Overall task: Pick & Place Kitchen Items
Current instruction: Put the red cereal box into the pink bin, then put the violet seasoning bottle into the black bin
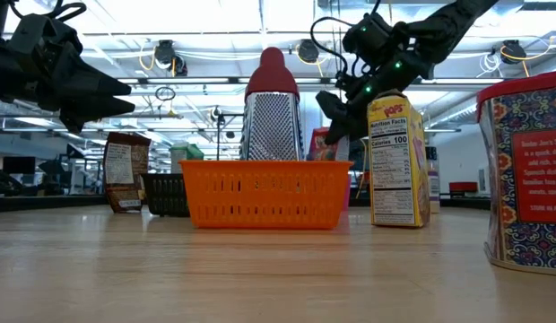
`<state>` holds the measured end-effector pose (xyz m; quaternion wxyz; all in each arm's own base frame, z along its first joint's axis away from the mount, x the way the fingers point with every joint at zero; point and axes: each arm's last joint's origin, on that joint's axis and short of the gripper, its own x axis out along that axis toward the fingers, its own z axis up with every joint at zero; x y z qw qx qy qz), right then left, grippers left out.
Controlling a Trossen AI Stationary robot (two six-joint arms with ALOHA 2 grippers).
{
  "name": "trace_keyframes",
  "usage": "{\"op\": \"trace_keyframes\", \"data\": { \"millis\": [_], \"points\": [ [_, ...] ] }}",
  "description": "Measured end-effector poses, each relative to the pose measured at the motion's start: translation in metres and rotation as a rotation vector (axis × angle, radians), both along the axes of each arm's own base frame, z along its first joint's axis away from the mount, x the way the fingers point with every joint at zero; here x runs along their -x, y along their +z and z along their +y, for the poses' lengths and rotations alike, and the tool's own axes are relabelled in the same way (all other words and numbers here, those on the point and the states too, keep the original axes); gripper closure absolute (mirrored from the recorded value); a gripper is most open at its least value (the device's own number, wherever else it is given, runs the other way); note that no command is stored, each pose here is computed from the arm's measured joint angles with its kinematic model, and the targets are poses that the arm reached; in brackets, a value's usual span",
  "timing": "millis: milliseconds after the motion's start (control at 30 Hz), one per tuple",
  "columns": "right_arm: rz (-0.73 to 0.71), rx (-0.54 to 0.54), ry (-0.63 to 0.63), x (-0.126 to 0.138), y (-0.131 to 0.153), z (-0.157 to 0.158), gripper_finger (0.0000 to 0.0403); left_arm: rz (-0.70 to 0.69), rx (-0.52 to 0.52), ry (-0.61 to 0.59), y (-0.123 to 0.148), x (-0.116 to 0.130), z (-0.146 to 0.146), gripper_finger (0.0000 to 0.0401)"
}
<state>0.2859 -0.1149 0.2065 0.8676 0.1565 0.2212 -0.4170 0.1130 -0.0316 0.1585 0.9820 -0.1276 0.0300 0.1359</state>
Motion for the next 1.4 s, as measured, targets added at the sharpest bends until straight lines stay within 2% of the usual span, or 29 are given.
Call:
{"op": "trace_keyframes", "data": {
  "millis": [400,800,1000,1267,1400],
  "points": [
    [0.033,-0.011,0.020,0.001,-0.002,0.001,0.0302,0.000,-0.001,0.000,0.000,0.000,0.000,0.0192],
    [0.081,0.021,0.075,0.001,-0.003,0.001,0.0235,0.000,-0.003,0.000,0.000,0.000,0.000,0.0192],
    [0.062,0.045,0.106,-0.001,0.000,0.001,0.0213,0.000,-0.002,0.000,0.000,0.000,0.000,0.0192],
    [0.067,0.067,0.119,-0.001,0.002,0.000,0.0211,0.000,-0.002,0.000,0.000,0.000,0.000,0.0192],
    [0.056,0.095,0.132,0.004,0.014,0.002,0.0213,0.001,-0.002,0.000,0.000,0.000,0.000,0.0192]
  ]
}}
